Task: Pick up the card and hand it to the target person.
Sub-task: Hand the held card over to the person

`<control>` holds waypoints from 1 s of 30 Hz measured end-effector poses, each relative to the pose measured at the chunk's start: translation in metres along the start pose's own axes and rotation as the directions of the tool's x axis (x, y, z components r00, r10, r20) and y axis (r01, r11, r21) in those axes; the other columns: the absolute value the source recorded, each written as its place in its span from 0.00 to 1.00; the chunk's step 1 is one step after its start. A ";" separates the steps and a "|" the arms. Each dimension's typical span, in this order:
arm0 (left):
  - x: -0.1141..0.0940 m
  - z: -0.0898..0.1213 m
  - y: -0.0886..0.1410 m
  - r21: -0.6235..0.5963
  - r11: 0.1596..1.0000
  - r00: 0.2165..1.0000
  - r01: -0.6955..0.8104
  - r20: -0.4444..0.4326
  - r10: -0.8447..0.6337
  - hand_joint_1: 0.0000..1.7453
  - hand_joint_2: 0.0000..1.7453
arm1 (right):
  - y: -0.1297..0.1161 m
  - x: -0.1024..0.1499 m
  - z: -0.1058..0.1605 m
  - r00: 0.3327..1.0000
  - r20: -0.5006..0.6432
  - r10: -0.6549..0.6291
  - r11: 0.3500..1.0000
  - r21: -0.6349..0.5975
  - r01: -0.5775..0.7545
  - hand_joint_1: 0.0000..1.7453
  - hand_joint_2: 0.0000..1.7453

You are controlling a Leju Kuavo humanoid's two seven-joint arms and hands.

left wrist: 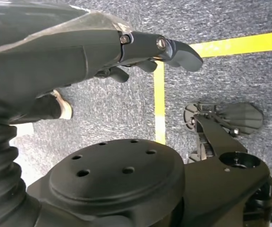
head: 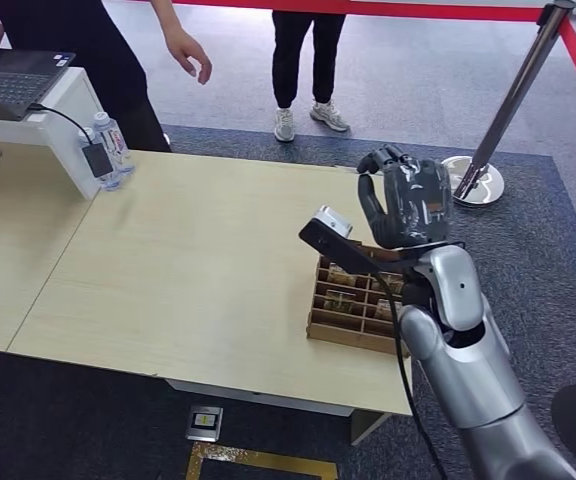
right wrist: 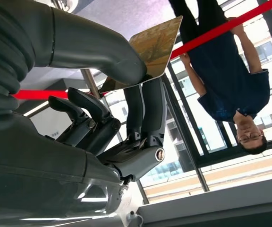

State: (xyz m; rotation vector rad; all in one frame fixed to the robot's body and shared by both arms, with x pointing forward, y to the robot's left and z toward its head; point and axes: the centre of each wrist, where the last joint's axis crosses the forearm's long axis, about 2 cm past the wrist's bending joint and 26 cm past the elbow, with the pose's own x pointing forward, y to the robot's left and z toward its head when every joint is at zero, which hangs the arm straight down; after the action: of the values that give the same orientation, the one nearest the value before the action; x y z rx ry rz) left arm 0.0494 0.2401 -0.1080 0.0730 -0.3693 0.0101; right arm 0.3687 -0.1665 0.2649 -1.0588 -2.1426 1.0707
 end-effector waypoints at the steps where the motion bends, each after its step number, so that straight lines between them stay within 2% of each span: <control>1: 0.000 0.000 0.000 -0.001 1.000 1.000 0.004 0.000 -0.004 0.00 1.00 | 0.002 0.003 -0.005 1.000 0.006 -0.010 1.000 -0.001 0.010 1.00 1.00; 7: 0.003 -0.001 0.000 -0.007 0.999 0.999 0.034 0.002 -0.034 0.00 1.00 | 0.015 0.034 -0.043 0.997 0.043 -0.068 0.997 0.030 0.067 1.00 1.00; 12: 0.005 -0.001 -0.001 -0.013 0.998 0.998 0.057 0.006 -0.057 0.00 1.00 | 0.024 0.063 -0.061 0.992 0.071 -0.108 0.992 0.067 0.103 1.00 1.00; 16: 0.006 -0.001 -0.001 -0.012 0.998 0.998 0.060 -0.003 -0.060 0.00 1.00 | 0.032 0.079 -0.064 0.986 0.100 -0.134 0.988 0.095 0.125 1.00 1.00; 30: 0.006 -0.001 -0.001 0.006 0.999 0.999 0.039 -0.016 -0.039 0.00 1.00 | 0.045 0.107 -0.067 0.970 0.150 -0.189 0.976 0.137 0.169 1.00 1.00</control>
State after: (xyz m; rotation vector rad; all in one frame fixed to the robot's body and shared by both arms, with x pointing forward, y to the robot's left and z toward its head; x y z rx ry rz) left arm 0.0554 0.2395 -0.1071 0.0857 -0.3523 -0.0266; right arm 0.3750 -0.0334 0.2757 -0.7278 -2.2172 1.2206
